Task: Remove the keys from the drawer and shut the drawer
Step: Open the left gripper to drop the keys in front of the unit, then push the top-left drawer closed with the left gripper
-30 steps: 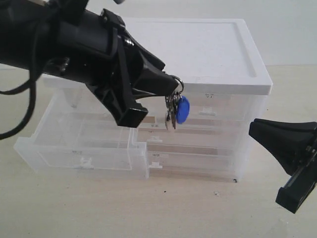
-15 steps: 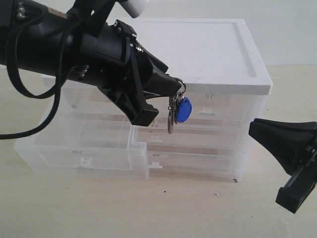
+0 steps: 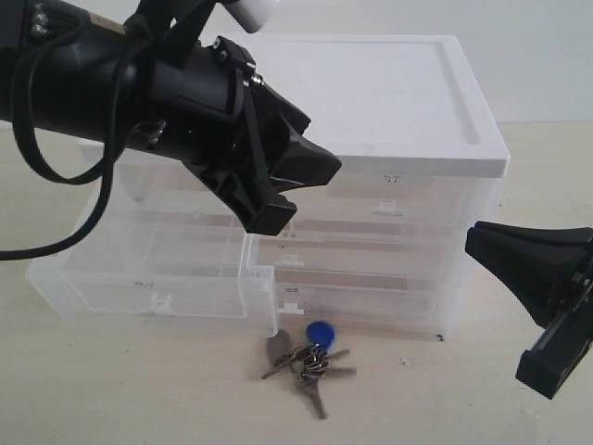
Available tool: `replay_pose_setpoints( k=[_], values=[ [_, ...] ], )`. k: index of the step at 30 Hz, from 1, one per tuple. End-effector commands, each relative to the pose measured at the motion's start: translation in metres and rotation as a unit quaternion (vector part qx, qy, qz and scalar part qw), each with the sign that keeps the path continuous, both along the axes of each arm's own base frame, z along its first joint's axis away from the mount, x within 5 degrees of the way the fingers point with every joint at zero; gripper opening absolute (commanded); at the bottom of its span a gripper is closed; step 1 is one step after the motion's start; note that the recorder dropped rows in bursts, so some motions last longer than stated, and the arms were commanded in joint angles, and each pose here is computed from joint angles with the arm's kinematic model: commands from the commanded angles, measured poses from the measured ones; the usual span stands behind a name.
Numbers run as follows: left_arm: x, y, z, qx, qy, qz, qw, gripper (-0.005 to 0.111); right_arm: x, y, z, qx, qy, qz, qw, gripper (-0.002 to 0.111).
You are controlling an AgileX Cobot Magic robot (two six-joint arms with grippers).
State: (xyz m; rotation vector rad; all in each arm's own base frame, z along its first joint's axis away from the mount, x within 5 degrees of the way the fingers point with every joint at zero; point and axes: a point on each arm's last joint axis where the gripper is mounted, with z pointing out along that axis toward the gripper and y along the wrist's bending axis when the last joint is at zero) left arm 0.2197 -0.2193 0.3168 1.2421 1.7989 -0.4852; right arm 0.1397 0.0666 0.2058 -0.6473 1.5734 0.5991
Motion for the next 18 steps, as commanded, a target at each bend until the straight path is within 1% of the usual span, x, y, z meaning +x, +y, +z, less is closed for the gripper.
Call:
replay_pose_setpoints(
  k=[1, 4, 6, 7, 8, 9, 11, 12, 13, 15, 16, 18],
  values=[
    [-0.001, 0.001, 0.003, -0.002, -0.002, -0.001, 1.000, 0.046, 0.001, 0.000, 0.002, 0.006, -0.005, 0.000, 1.000, 0.000],
    [-0.007, 0.003, 0.007, -0.002, 0.007, -0.012, 1.000, 0.040, 0.001, 0.000, 0.002, 0.006, -0.005, 0.000, 1.000, 0.000],
    [-0.016, 0.007, 0.012, 0.004, 0.017, -0.032, 0.999, 0.028, 0.001, 0.000, 0.002, 0.005, -0.004, 0.000, 1.000, 0.000],
    [-0.021, 0.010, 0.016, 0.006, 0.018, -0.041, 0.999, 0.021, 0.001, 0.000, 0.002, 0.005, -0.004, 0.000, 1.000, 0.000],
    [-0.027, 0.013, 0.020, 0.007, 0.020, -0.052, 0.998, 0.010, 0.001, 0.000, 0.002, 0.005, -0.004, 0.000, 1.000, 0.000],
    [-0.035, 0.016, 0.026, 0.006, 0.020, -0.062, 0.998, 0.005, 0.001, 0.000, 0.002, 0.005, -0.004, 0.000, 1.000, 0.000],
    [-0.051, 0.025, 0.037, 0.005, 0.035, -0.084, 0.996, 0.005, 0.001, 0.000, 0.002, 0.005, -0.004, 0.000, 1.000, 0.000],
    [-0.062, 0.030, 0.040, 0.014, 0.047, -0.106, 0.993, 0.005, 0.001, 0.000, 0.002, 0.005, -0.004, 0.000, 1.000, 0.000],
    [-0.077, 0.040, 0.044, 0.033, 0.073, -0.126, 0.989, 0.004, 0.001, 0.000, 0.002, 0.005, -0.004, 0.000, 1.000, 0.000],
    [-0.085, 0.051, 0.042, 0.061, 0.094, -0.114, 0.987, 0.004, 0.001, 0.000, 0.002, 0.007, -0.003, 0.000, 1.000, 0.000],
    [-0.088, 0.057, 0.038, 0.084, 0.103, -0.104, 0.986, 0.004, 0.001, 0.000, 0.002, 0.007, -0.003, 0.000, 1.000, 0.000],
    [-0.091, 0.066, 0.021, 0.128, 0.129, -0.085, 0.980, 0.004, 0.001, 0.000, 0.002, 0.007, -0.003, 0.000, 1.000, 0.000]
  ],
)
